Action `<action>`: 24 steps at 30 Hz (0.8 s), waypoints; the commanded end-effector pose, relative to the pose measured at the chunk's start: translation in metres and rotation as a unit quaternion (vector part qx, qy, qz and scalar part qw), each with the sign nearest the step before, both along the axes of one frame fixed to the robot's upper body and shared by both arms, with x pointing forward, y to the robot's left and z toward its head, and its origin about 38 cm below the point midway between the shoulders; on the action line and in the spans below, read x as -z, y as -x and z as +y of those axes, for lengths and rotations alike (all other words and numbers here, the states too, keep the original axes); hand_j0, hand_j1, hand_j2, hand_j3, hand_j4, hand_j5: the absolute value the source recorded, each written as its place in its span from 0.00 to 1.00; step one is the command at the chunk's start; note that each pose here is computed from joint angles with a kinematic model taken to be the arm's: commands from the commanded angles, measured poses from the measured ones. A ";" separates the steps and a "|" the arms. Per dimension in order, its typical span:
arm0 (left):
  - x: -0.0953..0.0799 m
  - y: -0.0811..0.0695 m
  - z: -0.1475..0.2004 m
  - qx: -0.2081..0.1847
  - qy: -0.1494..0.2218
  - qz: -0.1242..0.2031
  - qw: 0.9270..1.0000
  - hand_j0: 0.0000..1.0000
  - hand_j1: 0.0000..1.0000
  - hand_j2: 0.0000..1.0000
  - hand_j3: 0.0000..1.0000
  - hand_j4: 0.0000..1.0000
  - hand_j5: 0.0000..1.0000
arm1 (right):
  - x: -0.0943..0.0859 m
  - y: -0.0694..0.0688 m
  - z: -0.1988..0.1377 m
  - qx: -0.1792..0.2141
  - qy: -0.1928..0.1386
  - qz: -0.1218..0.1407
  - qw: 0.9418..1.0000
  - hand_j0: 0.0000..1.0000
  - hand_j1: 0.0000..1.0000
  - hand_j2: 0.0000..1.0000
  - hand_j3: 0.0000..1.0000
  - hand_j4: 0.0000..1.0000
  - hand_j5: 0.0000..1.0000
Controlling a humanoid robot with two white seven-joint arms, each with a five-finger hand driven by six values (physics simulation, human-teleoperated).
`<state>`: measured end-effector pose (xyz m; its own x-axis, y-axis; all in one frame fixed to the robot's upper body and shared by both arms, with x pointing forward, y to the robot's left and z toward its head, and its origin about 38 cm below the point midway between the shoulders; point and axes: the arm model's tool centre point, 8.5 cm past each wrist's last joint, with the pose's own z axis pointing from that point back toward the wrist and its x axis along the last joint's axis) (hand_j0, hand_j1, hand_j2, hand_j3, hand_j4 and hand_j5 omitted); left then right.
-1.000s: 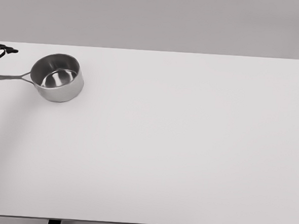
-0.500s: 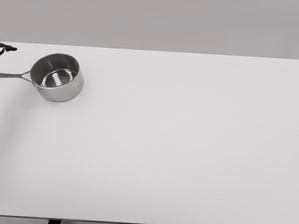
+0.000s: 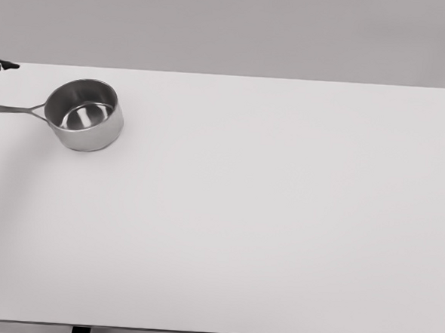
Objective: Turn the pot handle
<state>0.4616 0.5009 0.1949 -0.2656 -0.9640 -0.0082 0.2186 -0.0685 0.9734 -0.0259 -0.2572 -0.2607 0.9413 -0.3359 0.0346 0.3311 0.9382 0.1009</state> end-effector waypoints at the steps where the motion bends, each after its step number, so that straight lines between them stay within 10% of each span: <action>1: 0.001 0.001 0.003 -0.004 0.004 0.000 1.000 1.00 1.00 1.00 1.00 1.00 1.00 | 0.000 0.000 0.000 0.000 0.000 0.000 1.000 1.00 1.00 1.00 1.00 1.00 1.00; 13: -0.019 0.003 -0.027 0.047 -0.008 -0.032 0.998 1.00 1.00 1.00 1.00 1.00 1.00 | 0.000 -0.001 0.000 0.000 0.000 -0.001 1.000 1.00 1.00 1.00 1.00 1.00 1.00; 24: -0.048 0.049 -0.077 0.157 0.056 -0.075 0.983 1.00 1.00 1.00 1.00 1.00 1.00 | 0.000 -0.001 0.000 0.000 0.000 -0.001 1.000 1.00 1.00 1.00 1.00 1.00 1.00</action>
<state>0.4122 0.4395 0.2094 -0.5025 -0.8641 0.0294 0.1361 -0.0454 0.9897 -0.0249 -0.2572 -0.2608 0.9412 -0.3358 0.0363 0.3308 0.9382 0.1014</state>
